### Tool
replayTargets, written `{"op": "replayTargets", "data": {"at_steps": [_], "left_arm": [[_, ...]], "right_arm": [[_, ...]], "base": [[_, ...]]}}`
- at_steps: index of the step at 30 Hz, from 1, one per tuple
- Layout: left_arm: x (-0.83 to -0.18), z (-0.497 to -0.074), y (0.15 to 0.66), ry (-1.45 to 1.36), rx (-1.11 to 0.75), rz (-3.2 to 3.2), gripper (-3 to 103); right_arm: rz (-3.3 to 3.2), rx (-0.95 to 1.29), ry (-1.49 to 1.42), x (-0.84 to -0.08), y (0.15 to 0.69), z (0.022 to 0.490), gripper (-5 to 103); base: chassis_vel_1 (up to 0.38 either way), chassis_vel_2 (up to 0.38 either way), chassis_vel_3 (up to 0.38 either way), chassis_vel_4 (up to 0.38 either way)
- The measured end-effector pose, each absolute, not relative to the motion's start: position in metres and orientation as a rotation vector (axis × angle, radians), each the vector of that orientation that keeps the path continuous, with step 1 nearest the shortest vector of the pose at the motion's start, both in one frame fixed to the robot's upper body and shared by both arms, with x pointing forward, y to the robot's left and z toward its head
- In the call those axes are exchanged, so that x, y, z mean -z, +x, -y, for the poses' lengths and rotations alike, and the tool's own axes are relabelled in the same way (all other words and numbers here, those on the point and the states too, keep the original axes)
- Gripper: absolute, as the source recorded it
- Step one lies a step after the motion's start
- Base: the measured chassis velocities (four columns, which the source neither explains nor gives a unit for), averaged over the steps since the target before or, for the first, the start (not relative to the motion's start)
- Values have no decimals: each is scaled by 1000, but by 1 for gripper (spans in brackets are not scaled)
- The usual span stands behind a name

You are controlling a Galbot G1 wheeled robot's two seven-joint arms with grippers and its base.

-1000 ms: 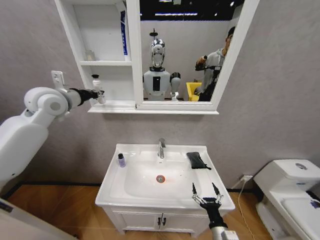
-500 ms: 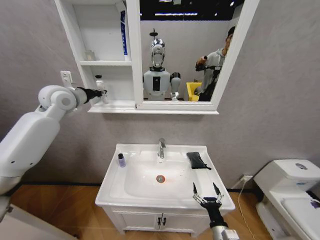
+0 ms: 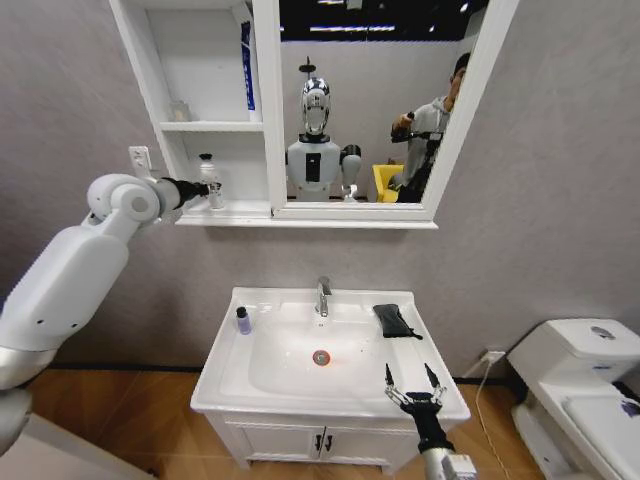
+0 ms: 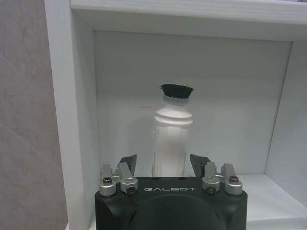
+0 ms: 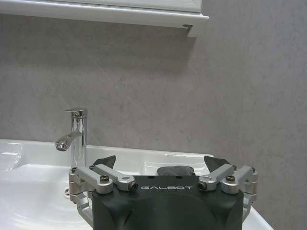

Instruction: Move facial cleanser and shampoo from washbasin to cabinet, then wipe washbasin with towel.

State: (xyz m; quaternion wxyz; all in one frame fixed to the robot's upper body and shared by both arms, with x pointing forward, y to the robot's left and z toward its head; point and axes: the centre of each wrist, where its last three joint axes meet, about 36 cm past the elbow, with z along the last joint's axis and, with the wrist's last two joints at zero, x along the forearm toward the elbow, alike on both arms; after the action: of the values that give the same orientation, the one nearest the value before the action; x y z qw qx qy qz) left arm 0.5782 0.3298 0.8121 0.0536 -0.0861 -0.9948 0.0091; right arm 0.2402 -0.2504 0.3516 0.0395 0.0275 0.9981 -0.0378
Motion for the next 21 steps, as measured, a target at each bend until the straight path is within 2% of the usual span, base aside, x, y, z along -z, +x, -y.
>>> {"op": "replayTargets", "data": {"at_steps": [1,3,4,5,6,9,10,12,21], "left_arm": [[-812,-331,577,-260,-25,3024,66],[-812,-331,576,-260,-24,3024,66],[-811,-333,574,-259,-19,3026,77],[-811,-335,572,-257,-15,3026,83],[-811,-335,572,-257,-15,3026,83],[-801,-350,541,-270,14,3029,97],[-801,-350,541,-270,14,3029,97],[-789,-350,499,-362,70,3036,100],[-742,-348,409,-486,117,3067,100]], "right_arm": [[-3061,115,83,-352,240,250,100],[-3061,115,83,-352,240,250,100],[-3062,115,82,-353,239,250,100],[-3063,114,80,-353,239,249,100],[-3063,114,80,-353,239,249,100],[-3070,114,67,-356,240,248,100],[-3070,114,67,-356,240,248,100],[-3071,114,59,-358,243,247,100],[-3044,98,58,-372,255,244,100]], "base": [[0,0,0,0],[0,0,0,0],[0,0,0,0],[0,0,0,0],[0,0,0,0],[0,0,0,0],[0,0,0,0],[0,0,0,0],[0,0,0,0]]}}
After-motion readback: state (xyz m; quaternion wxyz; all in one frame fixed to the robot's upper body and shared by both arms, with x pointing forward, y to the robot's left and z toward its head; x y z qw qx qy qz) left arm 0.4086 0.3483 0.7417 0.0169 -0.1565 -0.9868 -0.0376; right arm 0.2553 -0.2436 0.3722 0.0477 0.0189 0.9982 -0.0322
